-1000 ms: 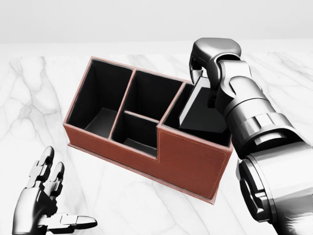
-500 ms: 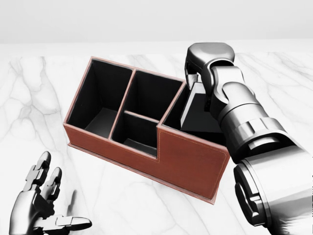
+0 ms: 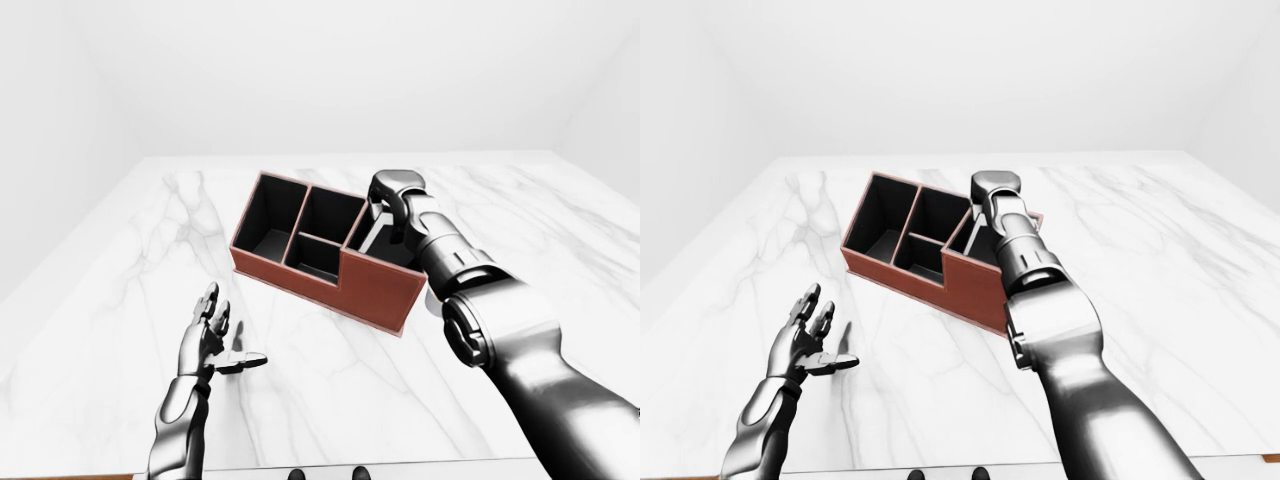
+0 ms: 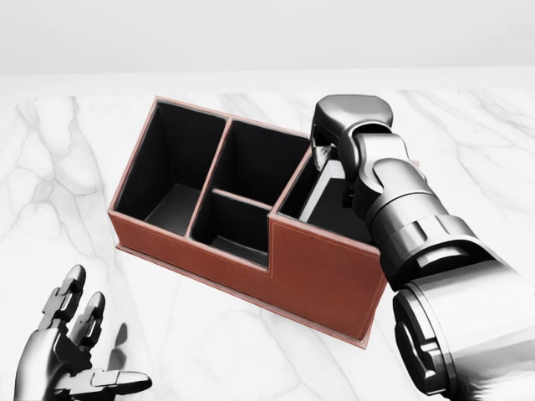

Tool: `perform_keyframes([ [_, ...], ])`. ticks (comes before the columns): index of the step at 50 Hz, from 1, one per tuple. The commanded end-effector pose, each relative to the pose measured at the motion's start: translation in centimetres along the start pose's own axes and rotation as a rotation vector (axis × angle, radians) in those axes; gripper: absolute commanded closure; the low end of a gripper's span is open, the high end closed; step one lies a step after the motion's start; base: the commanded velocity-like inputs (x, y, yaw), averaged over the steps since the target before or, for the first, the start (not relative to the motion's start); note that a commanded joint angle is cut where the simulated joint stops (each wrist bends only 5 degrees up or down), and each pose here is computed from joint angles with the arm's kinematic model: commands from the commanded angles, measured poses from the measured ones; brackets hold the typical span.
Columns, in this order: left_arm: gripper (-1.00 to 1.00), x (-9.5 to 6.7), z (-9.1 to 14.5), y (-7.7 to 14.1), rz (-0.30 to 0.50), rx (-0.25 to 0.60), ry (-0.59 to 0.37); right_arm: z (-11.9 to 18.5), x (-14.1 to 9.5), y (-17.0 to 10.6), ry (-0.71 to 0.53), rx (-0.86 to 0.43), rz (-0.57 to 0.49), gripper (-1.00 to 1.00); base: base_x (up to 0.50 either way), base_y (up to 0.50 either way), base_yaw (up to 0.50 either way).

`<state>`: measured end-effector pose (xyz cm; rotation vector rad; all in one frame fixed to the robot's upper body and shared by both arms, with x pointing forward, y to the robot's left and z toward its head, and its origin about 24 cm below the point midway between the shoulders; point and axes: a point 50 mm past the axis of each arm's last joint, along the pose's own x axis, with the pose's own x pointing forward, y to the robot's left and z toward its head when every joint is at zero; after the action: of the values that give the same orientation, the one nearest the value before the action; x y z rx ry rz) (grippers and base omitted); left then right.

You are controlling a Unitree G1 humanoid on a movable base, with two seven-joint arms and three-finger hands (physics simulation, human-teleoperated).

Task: Pick up the book and place it in the right compartment of the caddy.

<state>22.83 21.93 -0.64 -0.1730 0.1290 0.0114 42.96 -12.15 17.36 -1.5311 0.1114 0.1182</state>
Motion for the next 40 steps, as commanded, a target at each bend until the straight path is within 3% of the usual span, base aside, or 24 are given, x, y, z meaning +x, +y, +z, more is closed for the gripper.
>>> perform_keyframes([
  [1, -1.00, 0.1, -0.6, 0.4, 0.006, -0.022, 0.027, 0.4, 0.0, 0.4, -0.009, -0.015, -0.004, 1.00, 0.00, 0.00, 0.00],
  [6, -1.00, 0.2, -0.7, 0.5, 0.008, -0.027, 0.032, 0.5, 0.0, 0.2, -0.013, -0.048, -0.041, 1.00, 0.00, 0.00, 0.00],
  [8, -1.00, 0.2, -0.7, 0.6, 0.008, -0.029, 0.033, 0.5, 0.0, 0.3, -0.012, -0.044, -0.026, 0.61, 0.00, 0.00, 0.00],
  [10, -1.00, 0.2, -0.8, 0.6, 0.009, -0.031, 0.035, 0.5, 0.0, 0.3, -0.011, -0.047, -0.030, 0.55, 0.00, 0.00, 0.00],
  [11, -1.00, 0.1, -0.9, 0.6, 0.009, -0.032, 0.038, 0.5, 0.0, 0.3, -0.011, -0.050, -0.032, 0.22, 0.00, 0.00, 0.00],
  [13, -1.00, 0.1, -1.0, 0.6, 0.010, -0.034, 0.042, 0.4, 0.0, 0.4, -0.010, -0.063, -0.033, -1.00, 0.00, 0.00, 0.00],
  [40, -1.00, 0.1, -0.9, 0.7, 0.013, -0.037, 0.038, 0.7, 0.0, -1.4, -0.015, -0.069, -0.079, -1.00, 0.00, 0.00, 0.00],
])
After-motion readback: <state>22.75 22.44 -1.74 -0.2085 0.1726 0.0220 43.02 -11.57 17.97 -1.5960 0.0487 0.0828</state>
